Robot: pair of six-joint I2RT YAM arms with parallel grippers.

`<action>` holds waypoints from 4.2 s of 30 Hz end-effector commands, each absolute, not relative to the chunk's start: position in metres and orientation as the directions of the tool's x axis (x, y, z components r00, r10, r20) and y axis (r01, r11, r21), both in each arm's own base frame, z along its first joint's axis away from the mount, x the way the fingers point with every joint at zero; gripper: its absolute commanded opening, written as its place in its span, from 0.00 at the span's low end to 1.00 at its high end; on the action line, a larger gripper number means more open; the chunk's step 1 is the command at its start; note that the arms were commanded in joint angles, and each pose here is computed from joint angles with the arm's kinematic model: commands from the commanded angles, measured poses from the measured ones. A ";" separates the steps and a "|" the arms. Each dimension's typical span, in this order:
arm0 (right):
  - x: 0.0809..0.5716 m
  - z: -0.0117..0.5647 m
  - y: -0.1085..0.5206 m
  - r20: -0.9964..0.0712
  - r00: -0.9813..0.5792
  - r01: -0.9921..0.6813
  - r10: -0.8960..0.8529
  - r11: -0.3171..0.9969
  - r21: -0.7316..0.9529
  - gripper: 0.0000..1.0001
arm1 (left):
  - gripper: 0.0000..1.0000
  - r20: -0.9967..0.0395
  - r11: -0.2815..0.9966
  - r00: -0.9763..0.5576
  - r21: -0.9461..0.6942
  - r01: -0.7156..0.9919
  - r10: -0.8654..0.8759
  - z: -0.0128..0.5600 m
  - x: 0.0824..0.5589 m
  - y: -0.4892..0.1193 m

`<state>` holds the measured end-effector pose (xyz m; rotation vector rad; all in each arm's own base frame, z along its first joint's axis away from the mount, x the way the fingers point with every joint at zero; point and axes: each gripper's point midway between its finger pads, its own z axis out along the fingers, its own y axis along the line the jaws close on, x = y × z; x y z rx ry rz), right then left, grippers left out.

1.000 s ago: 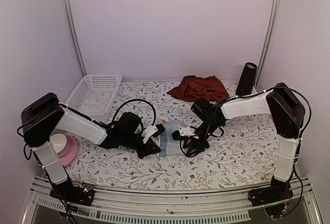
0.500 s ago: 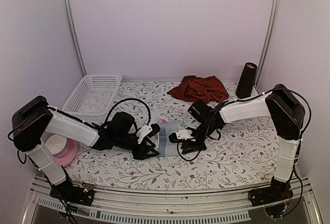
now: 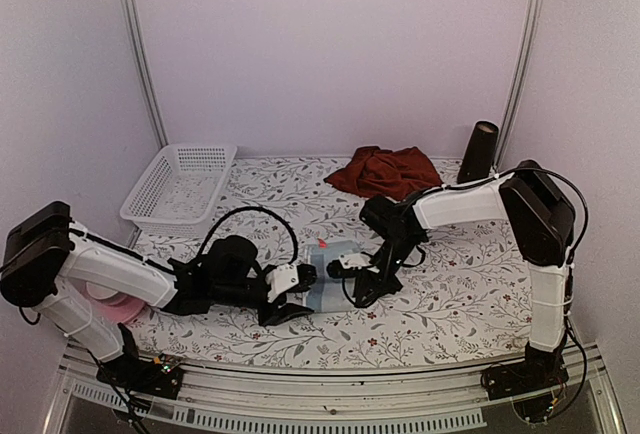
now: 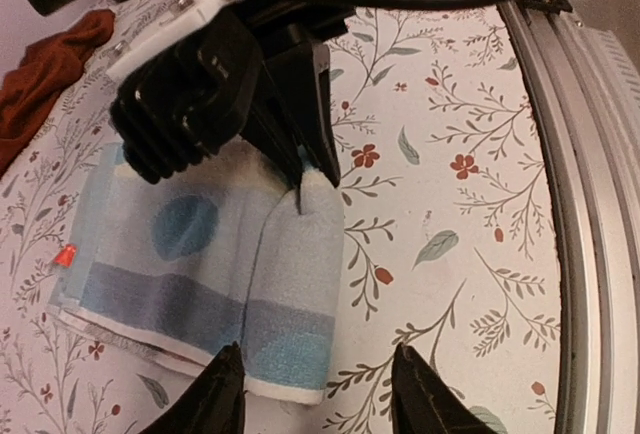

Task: Roll the towels
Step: Roll the towel at the center of the board.

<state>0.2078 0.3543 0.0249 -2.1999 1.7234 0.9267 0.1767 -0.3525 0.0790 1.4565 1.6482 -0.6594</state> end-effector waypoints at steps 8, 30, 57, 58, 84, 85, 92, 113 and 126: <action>0.182 0.028 0.337 -0.563 0.036 -0.847 -0.825 -0.325 0.421 0.08 | 0.45 -0.799 0.107 0.150 0.258 0.960 0.582 0.067 0.164 -0.369; 0.194 0.024 0.333 -0.551 -0.002 -0.860 -0.835 -0.279 0.427 0.10 | 0.43 -0.725 0.118 0.181 0.341 0.933 0.665 0.037 0.168 -0.383; 0.228 0.062 0.326 -0.621 0.098 -0.954 -0.778 -0.251 0.163 0.45 | 0.00 -0.679 0.145 0.050 0.227 0.963 0.733 0.022 0.175 -0.384; 0.231 0.065 0.324 -0.622 0.119 -0.961 -0.774 -0.248 0.125 0.46 | 0.00 -0.679 0.151 0.033 0.210 0.966 0.733 0.022 0.176 -0.384; 0.172 0.087 0.336 -0.717 0.286 -0.884 -0.636 -0.464 0.059 0.54 | 0.00 -0.680 0.246 -0.304 -0.184 0.952 0.667 0.013 0.194 -0.378; 0.170 0.090 0.336 -0.721 0.282 -0.881 -0.633 -0.469 0.068 0.54 | 0.00 -0.678 0.249 -0.309 -0.188 0.950 0.667 0.012 0.195 -0.378; 0.170 0.081 0.335 -0.698 0.301 -0.876 -0.650 -0.478 0.067 0.52 | 0.00 -0.673 0.261 -0.334 -0.211 0.942 0.660 0.011 0.198 -0.376; 0.187 0.045 0.333 -0.627 0.273 -0.911 -0.729 -0.405 0.075 0.51 | 0.00 -0.664 0.279 -0.373 -0.249 0.928 0.648 0.009 0.203 -0.371; 0.206 0.029 0.333 -0.579 0.269 -0.941 -0.769 -0.339 0.014 0.40 | 0.04 -0.660 0.284 -0.385 -0.261 0.923 0.645 0.008 0.204 -0.370</action>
